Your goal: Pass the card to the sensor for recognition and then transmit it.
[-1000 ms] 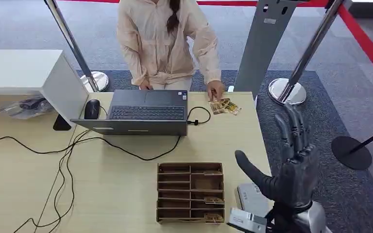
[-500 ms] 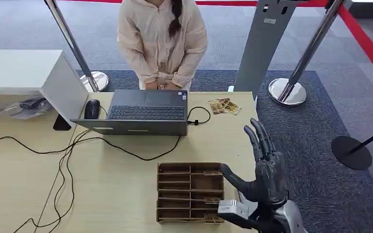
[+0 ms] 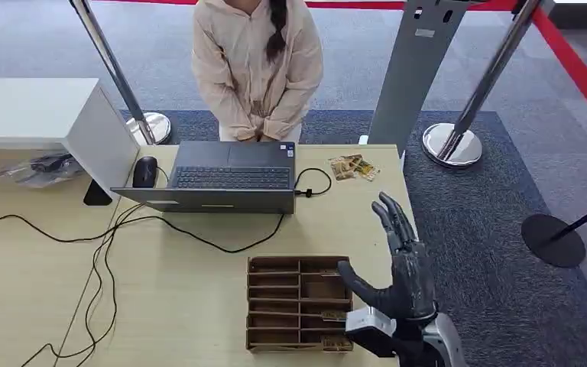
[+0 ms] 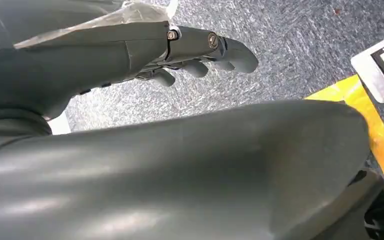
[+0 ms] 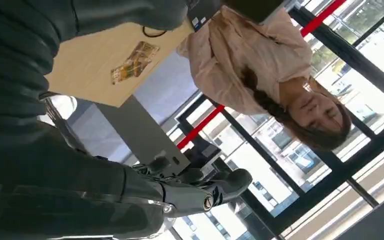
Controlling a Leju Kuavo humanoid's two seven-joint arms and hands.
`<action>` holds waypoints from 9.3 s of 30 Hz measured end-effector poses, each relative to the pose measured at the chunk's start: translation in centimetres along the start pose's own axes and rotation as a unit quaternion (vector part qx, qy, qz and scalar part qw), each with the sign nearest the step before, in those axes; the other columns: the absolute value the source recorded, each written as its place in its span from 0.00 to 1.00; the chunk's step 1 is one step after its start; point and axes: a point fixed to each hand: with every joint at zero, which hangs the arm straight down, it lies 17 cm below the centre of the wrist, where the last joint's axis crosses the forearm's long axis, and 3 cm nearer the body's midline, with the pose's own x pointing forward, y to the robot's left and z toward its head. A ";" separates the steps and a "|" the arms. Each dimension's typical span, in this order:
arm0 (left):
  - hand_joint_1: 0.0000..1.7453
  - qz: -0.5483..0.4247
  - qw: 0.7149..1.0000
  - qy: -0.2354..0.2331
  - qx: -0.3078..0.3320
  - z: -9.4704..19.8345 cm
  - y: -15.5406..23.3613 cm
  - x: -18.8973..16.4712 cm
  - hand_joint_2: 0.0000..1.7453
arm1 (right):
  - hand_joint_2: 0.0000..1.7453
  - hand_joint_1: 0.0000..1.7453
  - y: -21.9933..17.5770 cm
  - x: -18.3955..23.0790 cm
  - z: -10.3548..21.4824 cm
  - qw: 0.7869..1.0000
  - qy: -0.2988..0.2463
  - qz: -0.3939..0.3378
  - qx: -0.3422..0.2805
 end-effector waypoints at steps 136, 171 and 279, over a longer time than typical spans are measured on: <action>0.00 -0.028 0.999 0.025 -0.002 0.1 -0.3 -1.1 0.00 | 1.00 0.01 8.9 5.0 3.0 0.993 -0.039 0.002 0.109; 0.00 -0.050 0.999 0.021 -0.004 0.1 -0.8 -1.0 0.00 | 1.00 0.09 10.9 6.4 1.5 0.988 -0.074 0.043 0.130; 0.00 -0.046 0.999 -0.004 -0.013 0.4 -2.3 0.2 0.00 | 1.00 0.88 12.7 0.8 1.2 0.983 0.010 0.092 0.156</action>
